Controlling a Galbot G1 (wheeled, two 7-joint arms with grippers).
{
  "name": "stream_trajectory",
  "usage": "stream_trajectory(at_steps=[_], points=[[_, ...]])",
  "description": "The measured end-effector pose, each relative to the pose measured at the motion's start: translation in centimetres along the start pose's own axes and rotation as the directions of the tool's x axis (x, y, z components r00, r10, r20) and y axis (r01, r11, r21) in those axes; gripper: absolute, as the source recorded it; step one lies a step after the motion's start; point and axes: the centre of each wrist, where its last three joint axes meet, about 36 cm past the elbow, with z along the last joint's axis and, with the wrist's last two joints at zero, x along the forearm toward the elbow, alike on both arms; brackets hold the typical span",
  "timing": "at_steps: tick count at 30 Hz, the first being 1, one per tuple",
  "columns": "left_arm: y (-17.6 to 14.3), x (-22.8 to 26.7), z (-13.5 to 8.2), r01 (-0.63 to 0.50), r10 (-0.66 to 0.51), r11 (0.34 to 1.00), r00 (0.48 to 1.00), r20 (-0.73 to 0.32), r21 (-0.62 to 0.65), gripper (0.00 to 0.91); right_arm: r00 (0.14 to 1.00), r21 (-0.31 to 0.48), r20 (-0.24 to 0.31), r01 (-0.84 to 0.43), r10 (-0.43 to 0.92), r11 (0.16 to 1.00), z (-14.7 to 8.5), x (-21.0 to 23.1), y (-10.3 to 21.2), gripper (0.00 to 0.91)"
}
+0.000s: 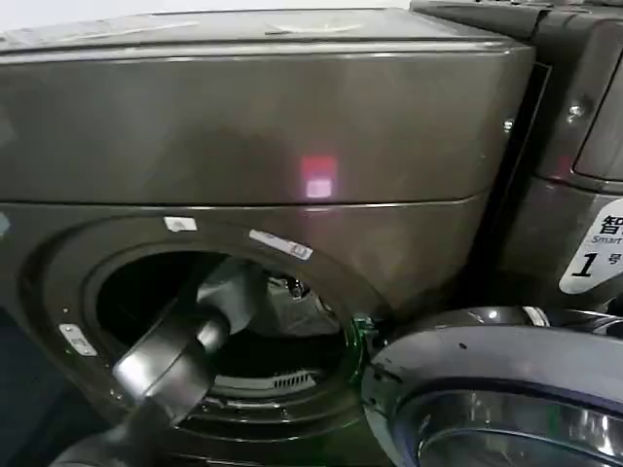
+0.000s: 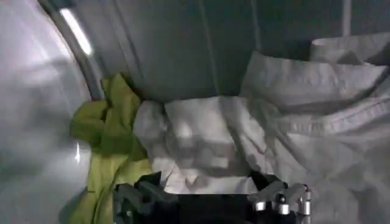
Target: Grasp the clothes from the dryer.
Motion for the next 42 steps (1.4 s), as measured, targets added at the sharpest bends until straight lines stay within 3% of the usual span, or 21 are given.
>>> stream_trajectory(at_steps=[1, 2, 3, 4, 31, 42], points=[[-0.2, -0.1, 0.2, -0.003, 0.003, 1.0, 1.0, 0.002, 0.005, 0.907, 1.0, 0.0, 0.0, 0.0, 0.0, 1.0, 0.0, 0.0, 0.0, 0.907], [-0.4, -0.3, 0.3, -0.006, 0.006, 1.0, 1.0, 0.005, 0.008, 0.842, 1.0, 0.0, -0.001, 0.001, -0.001, 1.0, 0.1, 0.0, 0.1, 0.907], [-0.6, -0.4, 0.5, -0.009, 0.009, 1.0, 1.0, 0.008, 0.01, 0.114, 1.0, 0.0, -0.001, 0.002, -0.002, 1.0, 0.1, 0.0, 0.1, 0.907], [-0.7, -0.5, 0.6, -0.012, 0.011, 1.0, 1.0, 0.011, 0.014, 0.0, 1.0, -0.001, 0.0, 0.002, -0.002, 1.0, 0.1, 0.0, 0.2, 0.907], [-1.0, -0.5, 3.1, -0.03, 0.029, 0.999, 0.998, 0.048, 0.036, 0.0, 1.0, 0.004, -0.004, 0.002, -0.002, 1.0, 0.2, 0.1, 0.3, 0.907], [-2.1, -0.4, 3.6, 0.068, -0.102, 0.977, 0.981, 0.163, 0.201, 0.0, 1.0, 0.003, -0.002, 0.007, -0.007, 1.0, 0.2, 0.3, 0.6, 0.907]])
